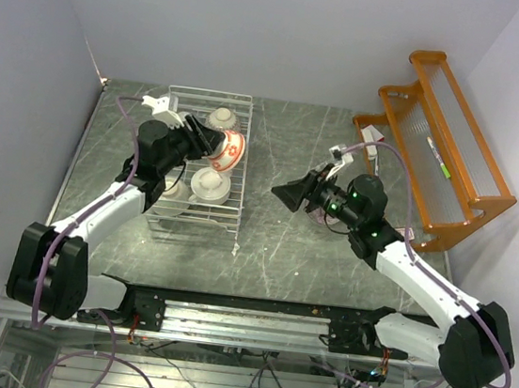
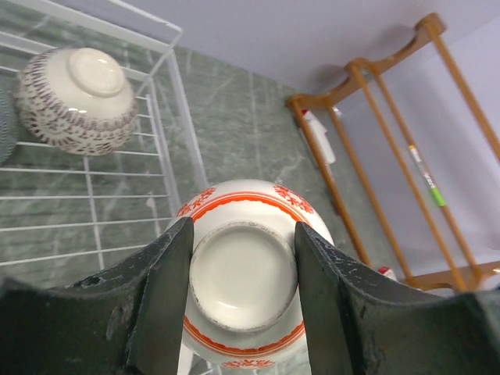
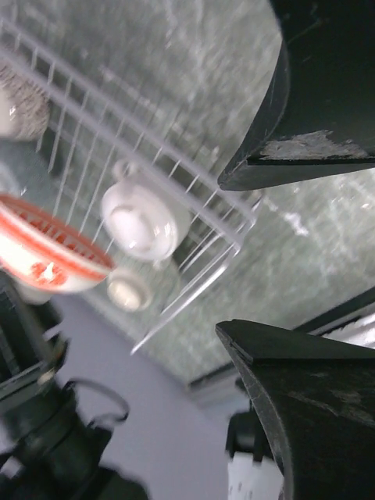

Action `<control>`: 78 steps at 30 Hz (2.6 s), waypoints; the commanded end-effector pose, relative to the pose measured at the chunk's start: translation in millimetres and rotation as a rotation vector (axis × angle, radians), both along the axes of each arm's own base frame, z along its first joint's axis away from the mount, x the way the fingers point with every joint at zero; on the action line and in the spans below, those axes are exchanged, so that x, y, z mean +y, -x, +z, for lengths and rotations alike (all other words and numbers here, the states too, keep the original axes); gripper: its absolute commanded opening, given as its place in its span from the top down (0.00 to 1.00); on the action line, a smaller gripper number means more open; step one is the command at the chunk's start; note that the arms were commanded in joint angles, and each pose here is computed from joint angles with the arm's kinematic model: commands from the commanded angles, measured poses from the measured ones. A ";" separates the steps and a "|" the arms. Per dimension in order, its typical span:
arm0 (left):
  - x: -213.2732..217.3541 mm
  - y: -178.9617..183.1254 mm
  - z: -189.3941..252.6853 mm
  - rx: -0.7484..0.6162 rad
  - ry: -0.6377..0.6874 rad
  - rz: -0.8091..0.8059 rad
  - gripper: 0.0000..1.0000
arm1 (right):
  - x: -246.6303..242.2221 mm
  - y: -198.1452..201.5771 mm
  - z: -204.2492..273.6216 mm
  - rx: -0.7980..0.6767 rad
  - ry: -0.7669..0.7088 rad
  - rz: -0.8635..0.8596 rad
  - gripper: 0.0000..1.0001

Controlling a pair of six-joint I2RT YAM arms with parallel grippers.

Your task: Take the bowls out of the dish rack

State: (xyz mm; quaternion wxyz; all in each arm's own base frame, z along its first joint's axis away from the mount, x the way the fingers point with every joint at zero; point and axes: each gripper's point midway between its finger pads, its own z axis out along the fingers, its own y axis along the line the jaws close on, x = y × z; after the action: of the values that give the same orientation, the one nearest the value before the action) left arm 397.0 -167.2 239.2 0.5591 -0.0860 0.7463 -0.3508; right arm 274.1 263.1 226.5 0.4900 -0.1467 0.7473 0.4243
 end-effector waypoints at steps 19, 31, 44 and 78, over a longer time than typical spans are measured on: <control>-20.9 46.2 85.6 -0.356 0.451 -0.202 0.93 | 28.8 -1.1 97.0 0.041 -0.679 0.398 0.38; -29.9 56.2 79.0 -0.328 0.431 -0.200 0.93 | 42.8 -15.2 85.7 0.082 -0.660 0.394 0.40; -53.0 64.6 79.7 -0.327 0.444 -0.255 0.93 | 58.4 -27.3 63.4 0.152 -0.668 0.393 0.42; -40.9 66.2 81.4 -0.339 0.297 -0.156 0.04 | 63.8 -13.8 67.1 0.161 -0.666 0.484 1.00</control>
State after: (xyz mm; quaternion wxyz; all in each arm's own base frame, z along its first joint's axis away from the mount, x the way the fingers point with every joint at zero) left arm 339.6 -227.0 268.7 0.5583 -0.0611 0.6359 -0.5293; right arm 301.3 329.8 266.5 0.2856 -0.0571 0.5752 0.7644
